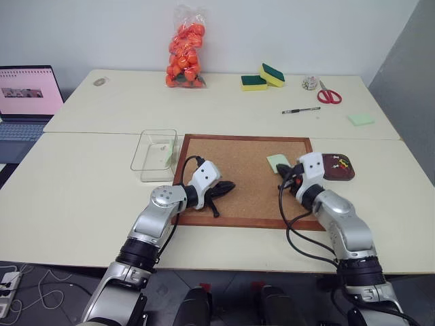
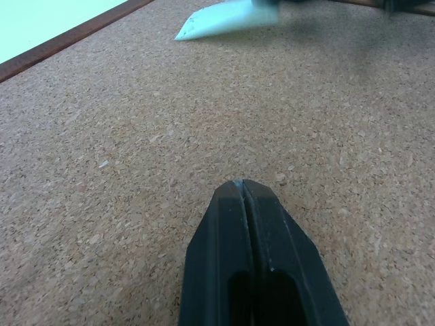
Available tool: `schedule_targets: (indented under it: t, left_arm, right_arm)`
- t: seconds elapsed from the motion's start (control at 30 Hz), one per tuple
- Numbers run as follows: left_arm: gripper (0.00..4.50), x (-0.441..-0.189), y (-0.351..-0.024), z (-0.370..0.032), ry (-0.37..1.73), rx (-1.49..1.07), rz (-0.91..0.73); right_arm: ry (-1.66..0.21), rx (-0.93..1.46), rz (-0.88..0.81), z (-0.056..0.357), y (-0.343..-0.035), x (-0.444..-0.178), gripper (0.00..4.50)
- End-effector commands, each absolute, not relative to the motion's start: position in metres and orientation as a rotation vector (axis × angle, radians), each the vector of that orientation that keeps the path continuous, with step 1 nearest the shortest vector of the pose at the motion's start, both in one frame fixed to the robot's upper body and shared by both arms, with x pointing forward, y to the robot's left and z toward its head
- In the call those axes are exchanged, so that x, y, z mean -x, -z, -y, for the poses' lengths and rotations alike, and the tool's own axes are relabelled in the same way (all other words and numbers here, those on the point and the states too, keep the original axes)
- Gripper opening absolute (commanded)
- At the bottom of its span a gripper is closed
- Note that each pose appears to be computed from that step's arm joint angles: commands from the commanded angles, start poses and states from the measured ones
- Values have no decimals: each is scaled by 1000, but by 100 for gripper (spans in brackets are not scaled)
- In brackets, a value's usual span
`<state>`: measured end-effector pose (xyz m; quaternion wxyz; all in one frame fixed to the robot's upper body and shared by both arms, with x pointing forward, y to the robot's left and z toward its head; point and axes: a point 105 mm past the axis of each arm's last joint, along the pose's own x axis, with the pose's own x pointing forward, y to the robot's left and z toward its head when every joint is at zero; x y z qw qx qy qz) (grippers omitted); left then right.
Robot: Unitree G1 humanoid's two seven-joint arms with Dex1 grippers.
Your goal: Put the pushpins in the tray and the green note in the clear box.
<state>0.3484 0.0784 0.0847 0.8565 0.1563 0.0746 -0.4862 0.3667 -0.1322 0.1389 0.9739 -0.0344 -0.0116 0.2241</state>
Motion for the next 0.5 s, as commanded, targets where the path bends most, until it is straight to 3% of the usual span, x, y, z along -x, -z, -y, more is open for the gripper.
schedule_targets:
  t: [0.03,0.23,0.37,0.5]
  left_arm:
    - [0,-343,-70,-76,1044,-335,-209]
    - [0,-345,-72,-77,1026,-333,-196]
    - [0,-363,-95,-84,940,-298,-100]
    - [71,-366,-125,-81,1000,-374,31]
  right_arm:
    - [-453,69,84,133,-157,-364,8]
    - [-462,77,89,134,-159,-361,8]
    - [-490,98,89,133,-162,-356,8]
    - [-512,108,86,132,-164,-354,0]
